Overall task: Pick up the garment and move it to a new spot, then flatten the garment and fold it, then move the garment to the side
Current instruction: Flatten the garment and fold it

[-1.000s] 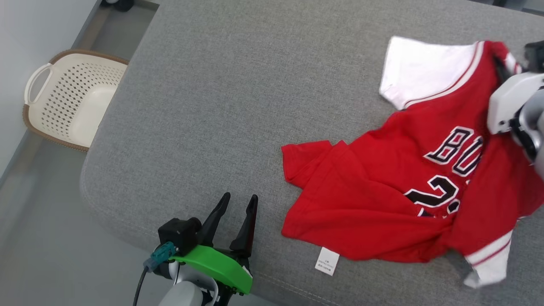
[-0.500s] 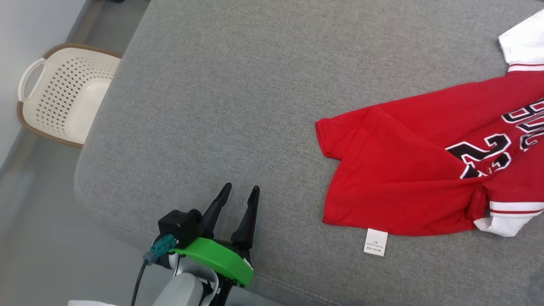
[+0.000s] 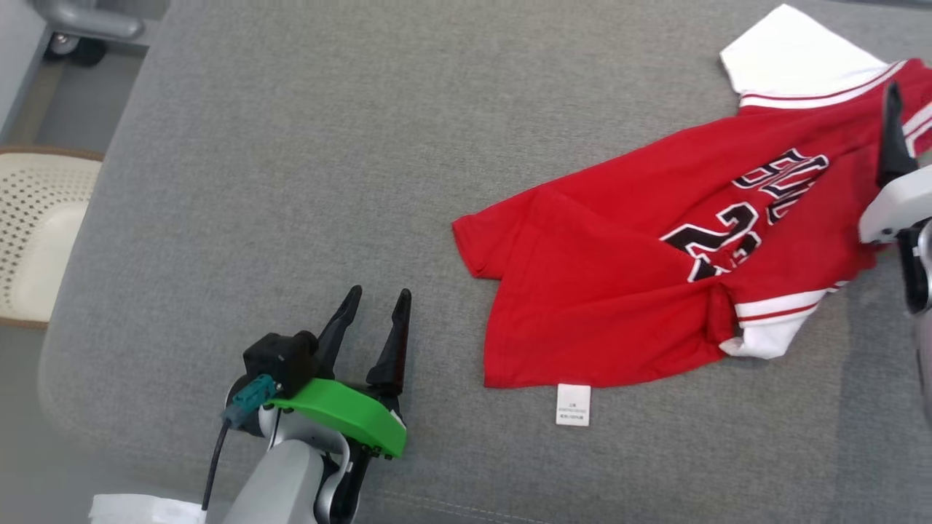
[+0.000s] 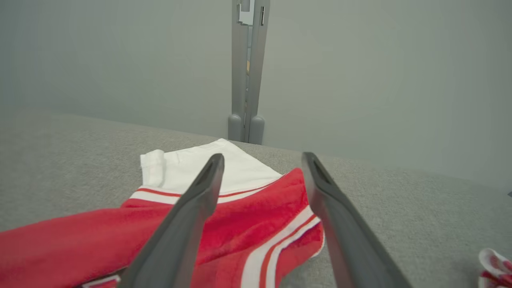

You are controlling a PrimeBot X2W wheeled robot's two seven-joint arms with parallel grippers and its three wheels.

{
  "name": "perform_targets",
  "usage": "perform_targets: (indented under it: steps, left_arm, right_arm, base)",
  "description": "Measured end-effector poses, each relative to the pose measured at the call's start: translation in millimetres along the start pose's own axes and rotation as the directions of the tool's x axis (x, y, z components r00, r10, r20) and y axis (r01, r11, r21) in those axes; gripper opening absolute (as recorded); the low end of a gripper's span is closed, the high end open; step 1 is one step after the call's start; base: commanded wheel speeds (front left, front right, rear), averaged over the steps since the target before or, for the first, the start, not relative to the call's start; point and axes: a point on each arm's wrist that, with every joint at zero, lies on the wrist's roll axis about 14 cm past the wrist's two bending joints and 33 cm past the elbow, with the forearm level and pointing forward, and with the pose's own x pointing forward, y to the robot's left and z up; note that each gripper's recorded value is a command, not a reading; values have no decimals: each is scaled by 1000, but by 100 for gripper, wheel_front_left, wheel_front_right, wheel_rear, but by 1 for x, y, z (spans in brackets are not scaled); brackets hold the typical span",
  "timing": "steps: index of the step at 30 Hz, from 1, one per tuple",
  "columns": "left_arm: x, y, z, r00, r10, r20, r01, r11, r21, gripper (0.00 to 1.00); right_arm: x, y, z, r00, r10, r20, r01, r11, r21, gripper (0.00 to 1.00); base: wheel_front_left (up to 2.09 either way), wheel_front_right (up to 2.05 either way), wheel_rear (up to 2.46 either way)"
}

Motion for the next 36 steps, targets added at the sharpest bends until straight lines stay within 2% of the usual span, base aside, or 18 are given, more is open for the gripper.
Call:
perform_targets:
  steps: [8, 12, 17, 27, 36]
  left_arm:
    - [20, -13, 0, 999, -47, -11, 47, 998, 35, 100]
    - [37, -24, 2, 997, -78, -14, 79, 996, 45, 100]
    - [50, -33, -3, 994, -100, -36, 102, 993, 59, 100]
    - [72, -49, -24, 987, -126, -102, 132, 990, 53, 100]
    - [85, -46, -41, 983, -103, -153, 118, 989, 90, 100]
  right_arm:
    - [-63, 11, 6, 998, -1, 58, -2, 998, 58, 100]
    - [-100, 1, 0, 998, -30, 47, 27, 997, 74, 100]
    - [-127, -8, 5, 996, -62, 63, 57, 995, 81, 100]
    - [-170, -35, 4, 985, -161, 59, 155, 983, 96, 100]
    - [-187, -52, -2, 975, -219, 41, 215, 973, 90, 100]
  base:
    - [0, 0, 0]
    - [0, 0, 0]
    - [0, 0, 0]
    - [0, 0, 0]
    - [0, 0, 0]
